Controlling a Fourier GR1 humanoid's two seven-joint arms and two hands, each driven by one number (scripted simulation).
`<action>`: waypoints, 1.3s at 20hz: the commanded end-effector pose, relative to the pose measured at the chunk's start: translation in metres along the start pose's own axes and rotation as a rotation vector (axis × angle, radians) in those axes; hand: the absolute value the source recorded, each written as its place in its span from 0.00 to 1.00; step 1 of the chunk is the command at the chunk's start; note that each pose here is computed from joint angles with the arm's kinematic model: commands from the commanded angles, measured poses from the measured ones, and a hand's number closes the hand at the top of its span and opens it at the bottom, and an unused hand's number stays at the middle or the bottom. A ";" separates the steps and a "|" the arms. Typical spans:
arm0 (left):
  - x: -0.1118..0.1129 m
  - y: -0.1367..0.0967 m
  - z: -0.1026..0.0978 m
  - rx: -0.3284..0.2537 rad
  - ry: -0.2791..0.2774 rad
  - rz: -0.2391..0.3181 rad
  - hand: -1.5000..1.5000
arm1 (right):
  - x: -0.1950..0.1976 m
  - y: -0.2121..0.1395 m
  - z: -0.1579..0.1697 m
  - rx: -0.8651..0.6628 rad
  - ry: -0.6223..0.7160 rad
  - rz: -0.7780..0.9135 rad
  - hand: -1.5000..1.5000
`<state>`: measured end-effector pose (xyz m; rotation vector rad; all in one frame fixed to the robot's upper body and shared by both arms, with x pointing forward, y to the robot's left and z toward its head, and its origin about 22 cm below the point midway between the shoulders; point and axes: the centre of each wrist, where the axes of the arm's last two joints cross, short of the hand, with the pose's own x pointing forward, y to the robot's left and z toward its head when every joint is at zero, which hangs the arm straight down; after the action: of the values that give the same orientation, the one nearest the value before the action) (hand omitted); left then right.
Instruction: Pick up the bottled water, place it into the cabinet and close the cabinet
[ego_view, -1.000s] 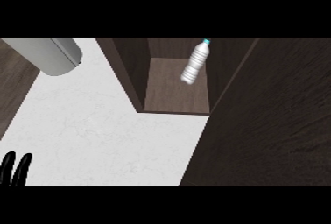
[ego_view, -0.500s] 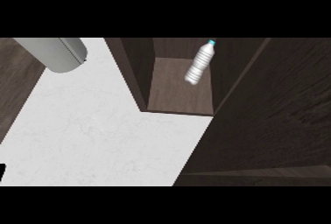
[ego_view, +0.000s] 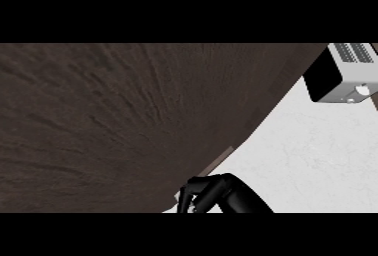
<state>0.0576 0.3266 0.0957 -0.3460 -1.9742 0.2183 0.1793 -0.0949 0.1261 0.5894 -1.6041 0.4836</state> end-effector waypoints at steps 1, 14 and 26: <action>0.016 0.015 0.008 0.011 -0.042 0.006 0.00 | 0.020 -0.010 -0.038 -0.001 -0.067 -0.059 1.00; 0.047 0.030 0.025 0.030 -0.023 -0.004 0.00 | 0.027 -0.103 -0.124 -0.013 -0.047 -0.164 1.00; 0.049 0.049 0.030 0.027 -0.024 -0.004 0.00 | 0.024 -0.130 -0.168 0.066 -0.023 -0.113 1.00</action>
<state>0.0147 0.3785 0.1116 -0.3220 -2.0026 0.2533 0.3588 -0.1031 0.1515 0.7723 -1.5644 0.4815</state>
